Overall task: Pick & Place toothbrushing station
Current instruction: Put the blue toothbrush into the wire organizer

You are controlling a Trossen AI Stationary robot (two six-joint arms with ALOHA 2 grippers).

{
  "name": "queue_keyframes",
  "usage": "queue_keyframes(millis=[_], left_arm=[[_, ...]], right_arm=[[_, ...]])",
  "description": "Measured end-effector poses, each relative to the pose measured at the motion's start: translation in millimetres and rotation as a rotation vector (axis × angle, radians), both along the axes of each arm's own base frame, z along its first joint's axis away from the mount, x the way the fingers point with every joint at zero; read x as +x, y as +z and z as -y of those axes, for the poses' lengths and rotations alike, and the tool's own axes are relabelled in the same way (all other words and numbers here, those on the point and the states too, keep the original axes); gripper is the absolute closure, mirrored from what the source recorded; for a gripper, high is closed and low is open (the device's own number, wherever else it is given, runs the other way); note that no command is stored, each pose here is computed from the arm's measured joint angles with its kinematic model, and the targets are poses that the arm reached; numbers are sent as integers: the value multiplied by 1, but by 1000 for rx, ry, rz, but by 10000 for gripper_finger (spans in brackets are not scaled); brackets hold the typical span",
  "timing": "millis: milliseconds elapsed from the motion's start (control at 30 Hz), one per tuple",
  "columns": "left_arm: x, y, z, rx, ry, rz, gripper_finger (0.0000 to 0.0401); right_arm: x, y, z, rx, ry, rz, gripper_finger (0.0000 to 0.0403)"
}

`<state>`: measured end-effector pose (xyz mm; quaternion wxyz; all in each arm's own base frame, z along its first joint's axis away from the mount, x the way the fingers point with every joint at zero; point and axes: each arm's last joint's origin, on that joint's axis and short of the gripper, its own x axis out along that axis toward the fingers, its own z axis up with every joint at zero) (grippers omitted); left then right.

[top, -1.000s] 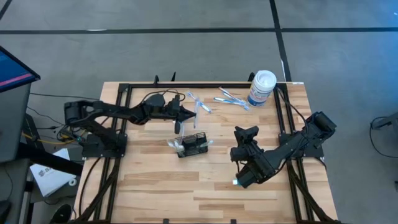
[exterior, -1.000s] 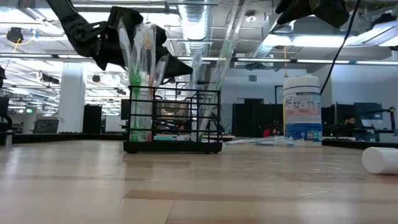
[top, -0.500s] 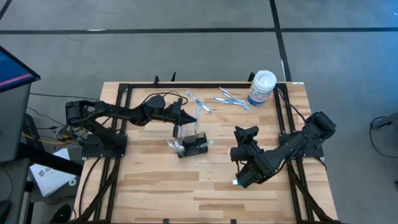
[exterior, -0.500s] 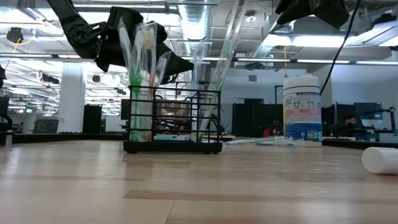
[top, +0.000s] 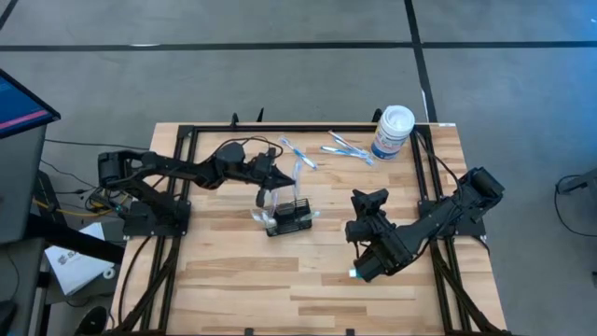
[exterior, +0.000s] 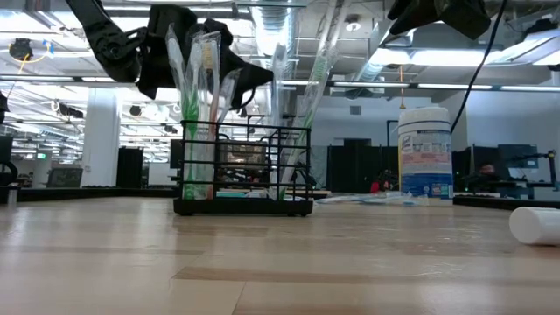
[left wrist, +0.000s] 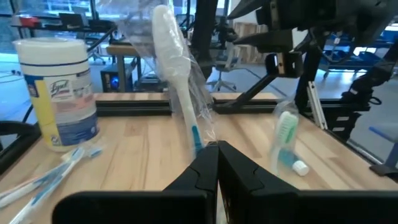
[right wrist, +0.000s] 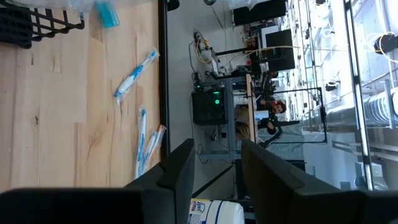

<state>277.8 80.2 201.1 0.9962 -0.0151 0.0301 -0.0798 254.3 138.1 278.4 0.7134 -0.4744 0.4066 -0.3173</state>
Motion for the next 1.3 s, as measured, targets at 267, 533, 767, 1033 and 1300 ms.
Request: queue_keyframes(millis=[267,533,767,1033,1300], left_arm=[[3,4,10,17,-38,40,401],[4,4,14,16,-50,39,401],[4,4,14,14,-50,44,401],[4,6,16,18,-59,59,401],[6,6,24,18,-92,62,401]], right_arm=[[0,0,0,1,0,0,281],[0,0,0,1,0,1,281],[0,0,0,1,0,1,282],[0,0,0,2,0,2,282],[0,0,0,2,0,2,281]])
